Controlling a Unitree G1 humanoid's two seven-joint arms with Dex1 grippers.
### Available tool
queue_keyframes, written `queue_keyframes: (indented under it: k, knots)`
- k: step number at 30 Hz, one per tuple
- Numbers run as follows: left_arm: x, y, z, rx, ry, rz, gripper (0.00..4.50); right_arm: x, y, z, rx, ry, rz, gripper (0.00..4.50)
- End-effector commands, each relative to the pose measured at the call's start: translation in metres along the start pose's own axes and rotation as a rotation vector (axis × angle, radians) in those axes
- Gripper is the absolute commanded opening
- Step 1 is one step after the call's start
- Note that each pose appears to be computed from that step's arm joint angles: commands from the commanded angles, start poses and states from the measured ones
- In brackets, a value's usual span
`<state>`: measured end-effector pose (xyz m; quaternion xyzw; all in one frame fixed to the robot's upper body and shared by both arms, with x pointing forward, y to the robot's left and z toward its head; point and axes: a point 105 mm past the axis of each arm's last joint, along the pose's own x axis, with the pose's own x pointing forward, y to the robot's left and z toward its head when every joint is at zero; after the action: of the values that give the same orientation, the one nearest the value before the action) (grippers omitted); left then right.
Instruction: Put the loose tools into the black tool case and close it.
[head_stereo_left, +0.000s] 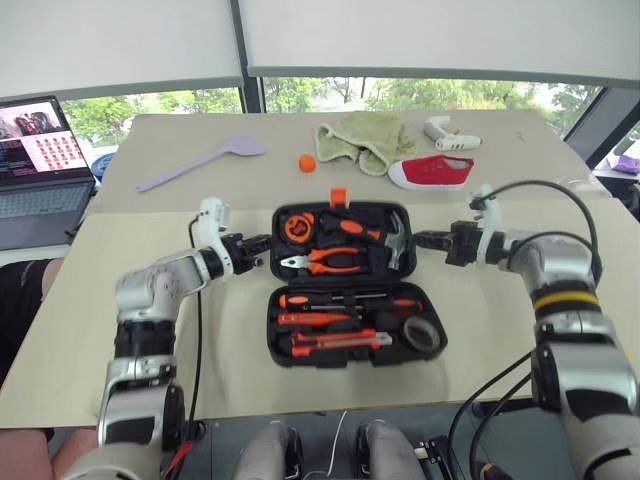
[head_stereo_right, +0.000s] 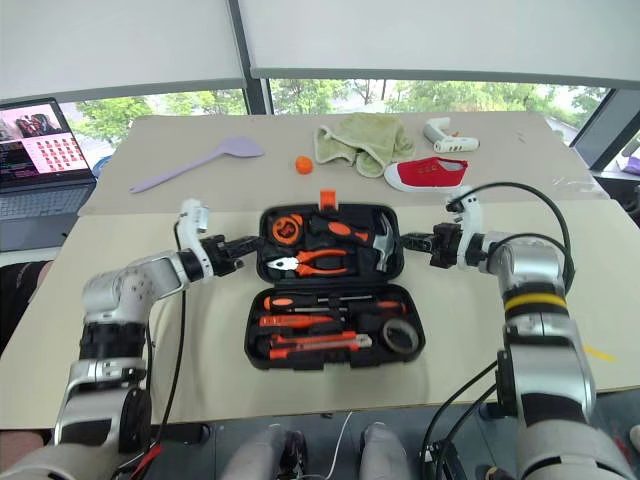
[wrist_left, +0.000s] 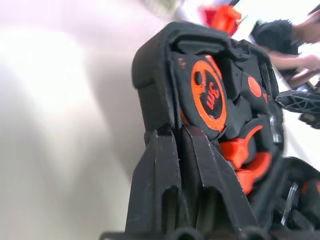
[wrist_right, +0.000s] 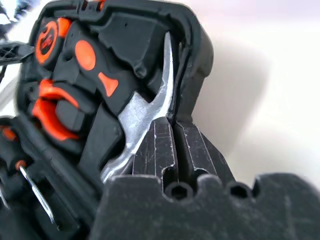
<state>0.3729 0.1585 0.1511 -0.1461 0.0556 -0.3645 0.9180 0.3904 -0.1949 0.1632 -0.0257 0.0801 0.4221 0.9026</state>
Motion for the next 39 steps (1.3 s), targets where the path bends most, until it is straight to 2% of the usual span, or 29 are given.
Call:
queue_keyframes:
  k: [1,4,8,11,14,15,16,18,19,20,21,22,23,24,25,29,30,33,36,38,39]
  knots:
    - [-0.021,-0.017,0.025,0.310,-0.127,-0.062,0.05,-0.020,0.023,0.048,-0.588,-0.153,-0.032,0.00]
    - [-0.039,-0.023,0.015,0.467,-0.138,-0.062,0.05,-0.036,0.046,0.035,-0.750,-0.195,-0.009,0.00]
    - [-0.073,-0.041,-0.011,0.680,-0.153,-0.092,0.05,-0.064,0.070,-0.003,-0.943,-0.155,0.032,0.00]
    - [-0.097,-0.046,-0.027,0.720,-0.151,-0.051,0.05,-0.081,0.087,-0.033,-1.100,-0.118,0.078,0.00]
    - [-0.115,-0.048,-0.049,0.735,-0.094,-0.032,0.05,-0.093,0.095,-0.066,-1.166,-0.053,0.131,0.00]
    - [-0.120,-0.051,-0.059,0.717,-0.060,-0.052,0.59,-0.097,0.095,-0.077,-1.153,-0.025,0.146,0.00]
    - [-0.122,-0.052,-0.065,0.704,-0.039,-0.066,0.74,-0.099,0.095,-0.084,-1.145,-0.009,0.155,0.00]
    - [-0.130,-0.047,-0.073,0.685,-0.019,-0.026,1.36,-0.107,0.096,-0.107,-1.087,0.059,0.197,0.73]
    - [-0.134,-0.044,-0.075,0.681,-0.009,-0.008,1.85,-0.110,0.095,-0.112,-1.079,0.071,0.196,1.01]
    - [-0.140,-0.039,-0.076,0.670,0.004,0.023,1.95,-0.113,0.093,-0.115,-1.063,0.087,0.189,1.10]
    - [-0.147,-0.029,-0.073,0.641,0.016,0.071,2.53,-0.117,0.089,-0.114,-1.058,0.103,0.174,1.68]
    - [-0.152,-0.023,-0.071,0.621,0.022,0.106,2.74,-0.120,0.086,-0.114,-1.056,0.114,0.164,1.90]
    - [-0.157,-0.018,-0.069,0.605,0.033,0.130,3.23,-0.123,0.084,-0.112,-1.062,0.119,0.158,2.35]
    - [-0.160,-0.013,-0.069,0.603,0.057,0.134,3.26,-0.127,0.084,-0.110,-1.058,0.121,0.153,2.69]
    - [-0.161,-0.010,-0.069,0.603,0.084,0.125,3.26,-0.130,0.084,-0.107,-1.033,0.117,0.143,3.01]
    - [-0.150,-0.007,-0.061,0.588,0.085,0.084,3.26,-0.137,0.094,-0.102,-0.863,0.123,0.159,3.01]
    - [-0.144,-0.007,-0.058,0.579,0.079,0.070,3.26,-0.138,0.099,-0.103,-0.787,0.133,0.177,2.76]
    - [-0.110,-0.010,-0.044,0.565,0.040,0.010,2.52,-0.136,0.122,-0.102,-0.577,0.134,0.241,1.86]
    - [-0.071,-0.020,-0.033,0.536,0.058,-0.092,1.46,-0.125,0.154,-0.113,-0.457,0.205,0.369,0.89]
    - [-0.055,-0.024,-0.033,0.521,0.111,-0.149,0.70,-0.118,0.163,-0.120,-0.438,0.267,0.404,0.18]
    - [-0.049,-0.026,-0.037,0.530,0.153,-0.177,0.24,-0.110,0.163,-0.120,-0.436,0.265,0.386,0.00]
